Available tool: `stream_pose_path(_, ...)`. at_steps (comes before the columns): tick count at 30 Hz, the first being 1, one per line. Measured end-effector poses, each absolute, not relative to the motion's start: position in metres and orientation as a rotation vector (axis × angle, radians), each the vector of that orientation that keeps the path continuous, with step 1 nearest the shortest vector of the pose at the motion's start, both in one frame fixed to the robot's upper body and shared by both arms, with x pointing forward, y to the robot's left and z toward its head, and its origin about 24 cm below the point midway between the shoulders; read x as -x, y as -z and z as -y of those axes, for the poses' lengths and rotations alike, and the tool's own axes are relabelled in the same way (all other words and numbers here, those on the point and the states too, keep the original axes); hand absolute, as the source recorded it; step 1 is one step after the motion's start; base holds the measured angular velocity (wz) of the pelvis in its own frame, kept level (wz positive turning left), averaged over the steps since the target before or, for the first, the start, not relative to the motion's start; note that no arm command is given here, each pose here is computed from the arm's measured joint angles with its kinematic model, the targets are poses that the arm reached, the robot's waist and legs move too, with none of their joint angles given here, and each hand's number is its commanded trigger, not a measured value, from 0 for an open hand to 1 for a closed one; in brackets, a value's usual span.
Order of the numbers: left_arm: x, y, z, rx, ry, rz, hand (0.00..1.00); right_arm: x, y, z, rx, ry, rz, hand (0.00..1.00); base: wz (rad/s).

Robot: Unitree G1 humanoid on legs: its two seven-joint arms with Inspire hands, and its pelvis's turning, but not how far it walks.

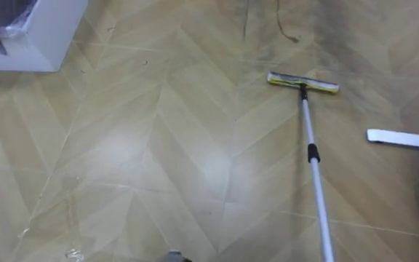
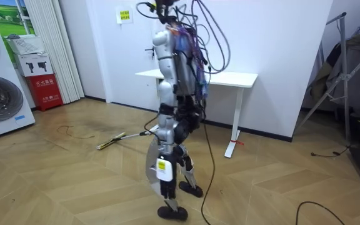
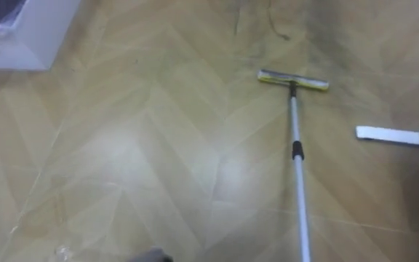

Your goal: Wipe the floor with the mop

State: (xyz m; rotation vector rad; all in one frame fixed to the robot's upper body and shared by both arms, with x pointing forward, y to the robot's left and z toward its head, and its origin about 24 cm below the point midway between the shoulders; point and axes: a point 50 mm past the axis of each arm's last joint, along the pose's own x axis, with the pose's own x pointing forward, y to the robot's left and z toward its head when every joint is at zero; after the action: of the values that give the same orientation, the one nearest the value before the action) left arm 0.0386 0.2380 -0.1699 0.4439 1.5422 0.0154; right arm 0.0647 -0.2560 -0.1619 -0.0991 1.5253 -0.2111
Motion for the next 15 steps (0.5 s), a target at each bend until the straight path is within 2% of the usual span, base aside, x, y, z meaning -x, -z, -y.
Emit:
stream_pose_path(6,-0.028,0.171,-0.238,-0.380,-0.016,-1.569,0.00,-0.115,0.142,0.278,0.033,0.207,-1.418,1.00,-0.18)
stream_pose_path(9,-0.028,0.169,-0.247,-0.379,-0.007,-1.566,0.00,-0.125,0.138,0.282,0.015,0.196,-1.397,1.00,-0.05)
stream_pose_path(13,-0.037,0.166,-0.254,-0.379,0.010,-1.559,0.00,-0.099,0.142,0.290,0.003,0.228,-1.457,1.00,0.25)
stream_pose_path(15,-0.044,0.167,-0.249,-0.370,0.026,-1.550,0.00,-0.072,0.142,0.301,0.016,0.276,-1.527,1.00,0.11)
